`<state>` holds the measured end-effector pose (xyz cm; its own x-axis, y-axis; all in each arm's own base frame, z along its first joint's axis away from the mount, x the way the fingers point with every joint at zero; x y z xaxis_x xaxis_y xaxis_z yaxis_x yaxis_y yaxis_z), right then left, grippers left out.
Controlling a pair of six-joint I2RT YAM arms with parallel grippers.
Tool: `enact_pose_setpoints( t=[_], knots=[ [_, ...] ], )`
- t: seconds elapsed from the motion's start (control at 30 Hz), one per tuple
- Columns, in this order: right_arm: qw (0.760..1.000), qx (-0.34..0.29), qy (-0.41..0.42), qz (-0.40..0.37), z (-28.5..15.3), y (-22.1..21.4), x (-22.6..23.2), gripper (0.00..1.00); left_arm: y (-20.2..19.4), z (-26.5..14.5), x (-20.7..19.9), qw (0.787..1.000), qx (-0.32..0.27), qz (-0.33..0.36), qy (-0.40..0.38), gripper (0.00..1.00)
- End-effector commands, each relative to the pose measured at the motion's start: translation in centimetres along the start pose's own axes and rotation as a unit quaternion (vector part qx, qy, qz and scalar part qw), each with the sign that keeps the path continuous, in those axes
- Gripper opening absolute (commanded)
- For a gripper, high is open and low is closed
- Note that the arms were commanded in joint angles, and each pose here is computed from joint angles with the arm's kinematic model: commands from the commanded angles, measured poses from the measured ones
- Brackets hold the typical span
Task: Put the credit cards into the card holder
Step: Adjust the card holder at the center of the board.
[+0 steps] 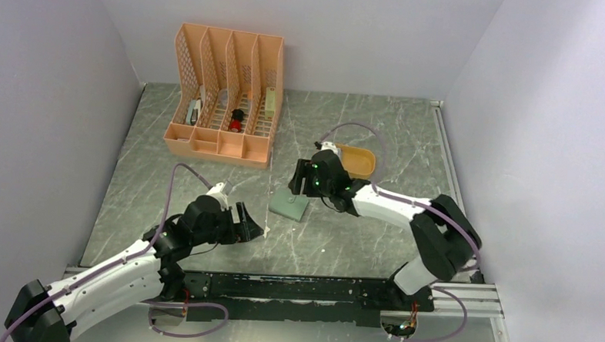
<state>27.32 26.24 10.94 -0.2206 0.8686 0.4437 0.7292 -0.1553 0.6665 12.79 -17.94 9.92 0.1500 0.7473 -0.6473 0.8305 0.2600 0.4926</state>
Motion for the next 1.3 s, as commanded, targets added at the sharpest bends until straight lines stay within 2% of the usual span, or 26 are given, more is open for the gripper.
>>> enact_pose_setpoints(
  t=[0.0,0.3,0.43,0.6,0.87,1.07,1.27],
  knots=[
    [0.998,0.037,0.02,-0.043,1.9,-1.0,0.3,0.69,1.0,-0.6,-1.0,1.0,-0.009,0.005,-0.001,0.85],
    [0.997,0.076,-0.006,-0.03,3.4,-4.1,-1.4,0.71,1.0,-0.5,-1.3,1.0,-0.005,0.01,-0.003,0.85],
    [0.995,0.096,0.005,-0.028,2.3,-6.2,-1.1,0.69,0.9,0.0,-1.2,1.0,0.0,0.011,-0.006,0.84],
    [0.993,0.115,0.002,-0.017,1.1,-8.7,-1.3,0.62,0.7,0.9,-1.3,1.0,0.01,0.011,-0.011,0.84],
    [0.993,0.116,0.008,-0.007,-1.1,-11.6,0.1,0.6,1.3,2.6,-1.4,0.999,0.021,0.035,0.01,0.84],
    [0.996,0.087,-0.008,-0.018,-2.5,-9.7,0.8,0.61,3.3,4.5,-1.8,0.996,0.014,0.062,0.056,0.81],
    [0.996,0.04,-0.068,-0.052,-4.3,-6.1,0.3,0.61,5.4,6.0,-3.5,0.997,-0.004,0.066,0.048,0.76]
  ],
)
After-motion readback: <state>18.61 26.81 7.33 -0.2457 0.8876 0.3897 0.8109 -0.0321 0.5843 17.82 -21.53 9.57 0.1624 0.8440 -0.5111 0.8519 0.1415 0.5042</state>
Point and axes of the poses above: each gripper's point midway between its finger pads, its own z axis out along the fingers, its own x axis along the line the jaws close on, y = z × x, the point moved 4 cm from there along -z, back along the fingers, and after that the axes turned 1 degree about z, right-handed, at the moved point
